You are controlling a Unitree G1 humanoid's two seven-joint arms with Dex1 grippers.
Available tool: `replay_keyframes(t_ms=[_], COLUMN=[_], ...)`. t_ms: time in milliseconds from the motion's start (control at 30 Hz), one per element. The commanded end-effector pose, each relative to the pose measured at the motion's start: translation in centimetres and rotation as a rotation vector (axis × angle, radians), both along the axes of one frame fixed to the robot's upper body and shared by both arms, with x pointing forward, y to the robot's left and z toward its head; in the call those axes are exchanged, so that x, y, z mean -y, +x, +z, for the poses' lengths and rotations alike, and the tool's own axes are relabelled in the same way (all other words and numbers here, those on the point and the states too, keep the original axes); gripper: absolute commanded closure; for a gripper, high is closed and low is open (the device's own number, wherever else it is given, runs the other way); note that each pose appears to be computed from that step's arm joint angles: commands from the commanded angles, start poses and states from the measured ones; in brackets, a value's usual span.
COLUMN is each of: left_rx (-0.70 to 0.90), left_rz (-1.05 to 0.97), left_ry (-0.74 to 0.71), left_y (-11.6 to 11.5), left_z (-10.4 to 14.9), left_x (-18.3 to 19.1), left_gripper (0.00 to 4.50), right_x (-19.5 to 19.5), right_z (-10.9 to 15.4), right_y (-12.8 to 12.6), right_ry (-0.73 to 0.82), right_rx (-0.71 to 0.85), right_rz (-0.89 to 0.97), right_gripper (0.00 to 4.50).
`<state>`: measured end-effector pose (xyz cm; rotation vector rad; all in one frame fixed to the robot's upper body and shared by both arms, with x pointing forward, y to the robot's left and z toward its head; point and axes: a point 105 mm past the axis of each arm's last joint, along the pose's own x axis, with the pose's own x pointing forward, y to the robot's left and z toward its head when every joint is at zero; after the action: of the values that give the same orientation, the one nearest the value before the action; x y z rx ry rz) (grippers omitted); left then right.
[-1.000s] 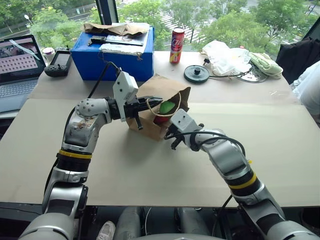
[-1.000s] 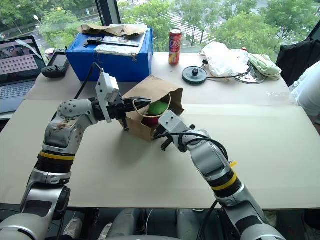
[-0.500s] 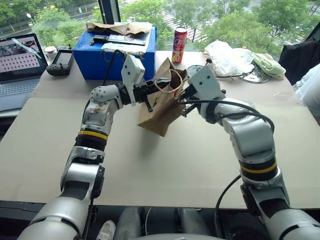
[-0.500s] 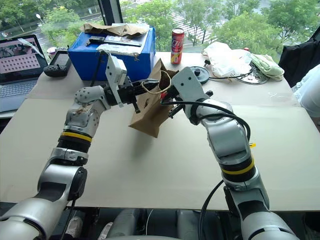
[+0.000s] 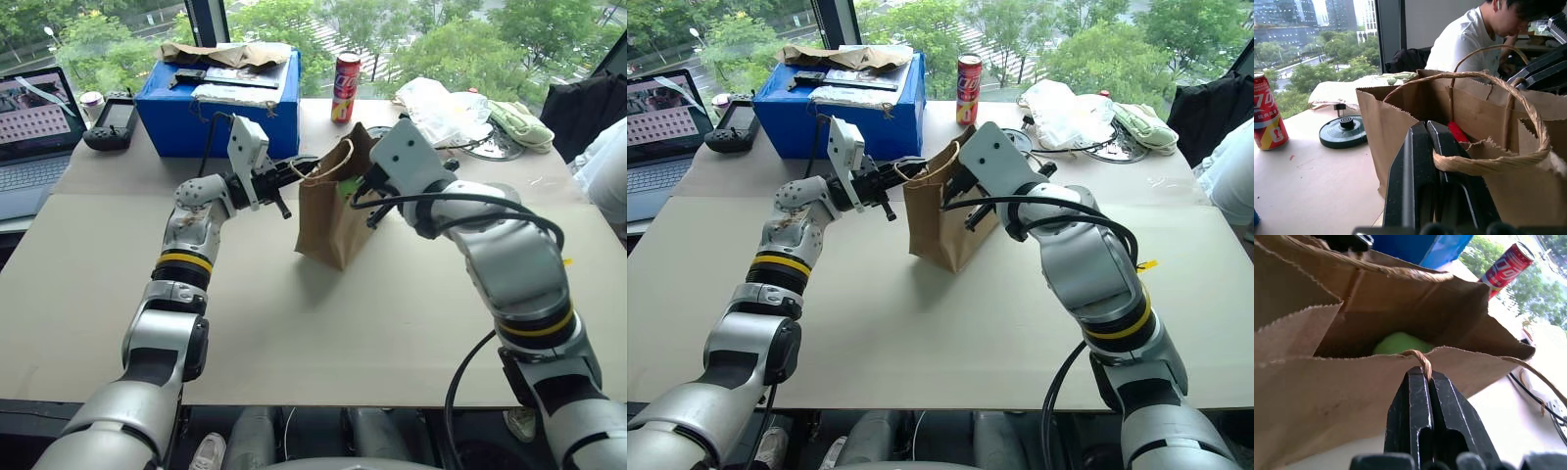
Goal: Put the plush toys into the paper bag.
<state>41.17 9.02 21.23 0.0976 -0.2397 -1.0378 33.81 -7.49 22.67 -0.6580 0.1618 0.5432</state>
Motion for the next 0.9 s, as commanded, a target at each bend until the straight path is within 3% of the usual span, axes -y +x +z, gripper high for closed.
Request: replay_keyframes(t_ms=[33,200,267,467,667,700,733,900], left_rx=[0.015,-0.014,-0.027,-0.073,-0.154,-0.167,-0.176,-0.228], left_rz=[0.034,0.006,0.002,-0.032,-0.09,-0.099,-0.105,-0.096], left_ry=[-0.033,-0.028,-0.025,-0.043,-0.105,-0.112,-0.117,-0.16], left_y=[0.1,-0.5,-0.6,-1.3,-2.8,-3.1,-3.3,-4.1], left_z=[0.9,0.6,0.3,0.6,1.2,1.2,1.2,1.3], left_x=[-0.7,-0.3,-0.3,-0.5,-1.7,-1.9,-2.0,-3.7], left_gripper=[4.5,4.5,4.03,2.01,0.02,0.0,0.0,0.0], right_x=[-0.9,-0.6,-0.4,-0.4,0.0,-0.1,-0.1,-0.6], right_z=[0.2,-0.2,-0.3,0.8,3.6,4.0,4.3,5.8], right_y=[-0.4,0.3,0.6,0.5,-1.0,-1.5,-1.7,-3.5], right_ry=[0.013,0.029,0.032,0.117,0.225,0.237,0.244,0.316], right_rx=[0.001,-0.008,-0.006,0.0,0.027,0.035,0.041,0.031], right_rz=[0.026,-0.001,-0.012,0.01,0.135,0.167,0.189,0.334], right_gripper=[4.46,4.46,4.5,2.56,0.63,0.16,0.07,0.07])
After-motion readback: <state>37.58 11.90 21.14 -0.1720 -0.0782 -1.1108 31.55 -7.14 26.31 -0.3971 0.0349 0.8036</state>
